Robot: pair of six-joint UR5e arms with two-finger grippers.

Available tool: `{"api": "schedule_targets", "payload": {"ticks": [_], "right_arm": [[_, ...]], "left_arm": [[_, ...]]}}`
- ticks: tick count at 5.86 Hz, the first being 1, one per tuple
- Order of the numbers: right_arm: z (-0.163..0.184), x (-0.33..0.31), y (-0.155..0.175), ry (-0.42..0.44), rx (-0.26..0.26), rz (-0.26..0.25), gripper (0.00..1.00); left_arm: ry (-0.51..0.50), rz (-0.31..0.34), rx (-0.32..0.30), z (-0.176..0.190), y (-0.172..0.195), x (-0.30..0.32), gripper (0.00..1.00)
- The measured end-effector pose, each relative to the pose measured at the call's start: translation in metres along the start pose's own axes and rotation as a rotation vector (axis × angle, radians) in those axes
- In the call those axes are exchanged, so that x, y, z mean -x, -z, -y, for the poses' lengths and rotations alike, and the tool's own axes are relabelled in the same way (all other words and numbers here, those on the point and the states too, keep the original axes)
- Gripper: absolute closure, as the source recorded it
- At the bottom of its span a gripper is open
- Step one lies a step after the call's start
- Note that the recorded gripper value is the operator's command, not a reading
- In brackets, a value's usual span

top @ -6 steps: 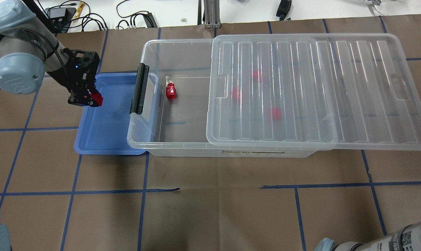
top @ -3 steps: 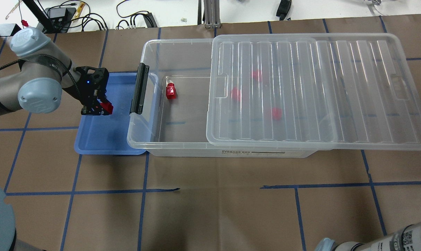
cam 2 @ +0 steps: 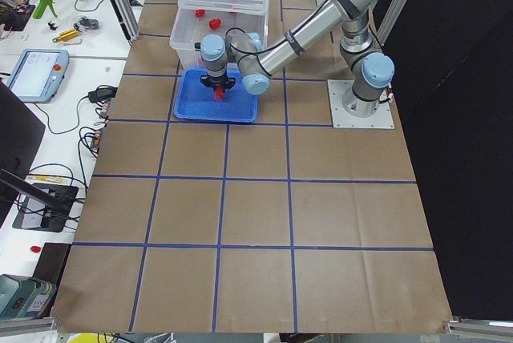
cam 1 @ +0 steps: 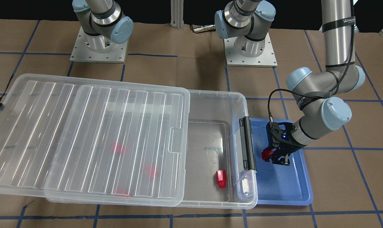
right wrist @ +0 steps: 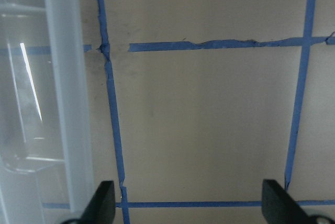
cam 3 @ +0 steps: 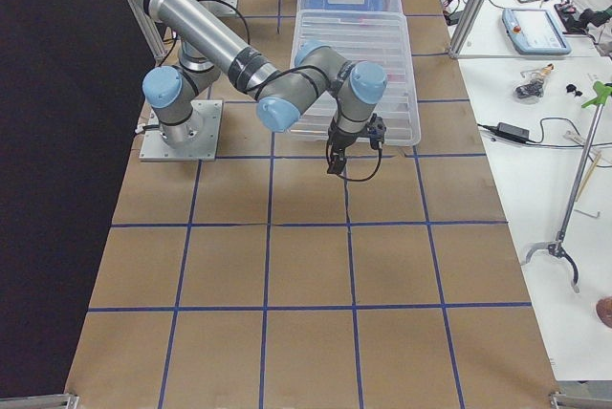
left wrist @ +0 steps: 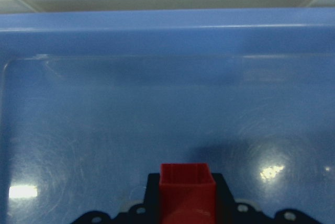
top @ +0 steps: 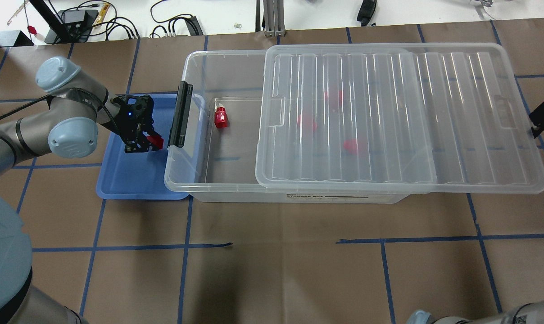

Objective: Place red block in blue tray from box

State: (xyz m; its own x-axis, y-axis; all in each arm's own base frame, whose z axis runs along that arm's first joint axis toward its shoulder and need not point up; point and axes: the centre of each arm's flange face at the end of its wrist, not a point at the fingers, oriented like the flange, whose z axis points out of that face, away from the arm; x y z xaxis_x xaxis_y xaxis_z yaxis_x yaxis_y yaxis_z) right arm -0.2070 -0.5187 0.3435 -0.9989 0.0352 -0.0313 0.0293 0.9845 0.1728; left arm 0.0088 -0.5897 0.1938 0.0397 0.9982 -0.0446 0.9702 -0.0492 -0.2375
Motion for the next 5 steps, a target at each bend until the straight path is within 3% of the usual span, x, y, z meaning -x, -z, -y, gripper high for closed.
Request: {"api": "schedule_targets", "payload": {"ticks": [3,5], "right_arm": [[-0.015,0.063,-0.002,-0.02,-0.01,0.026,0.0],[-0.014,0.099,-0.005,0.009,-0.017,0.05,0.0]], "left_arm": [[0.018,-0.01,0.001,-0.002,0.006,0.002,0.02],[0.13,-0.036,-0.006,0.024,0.067,-0.002,0.02]]}}
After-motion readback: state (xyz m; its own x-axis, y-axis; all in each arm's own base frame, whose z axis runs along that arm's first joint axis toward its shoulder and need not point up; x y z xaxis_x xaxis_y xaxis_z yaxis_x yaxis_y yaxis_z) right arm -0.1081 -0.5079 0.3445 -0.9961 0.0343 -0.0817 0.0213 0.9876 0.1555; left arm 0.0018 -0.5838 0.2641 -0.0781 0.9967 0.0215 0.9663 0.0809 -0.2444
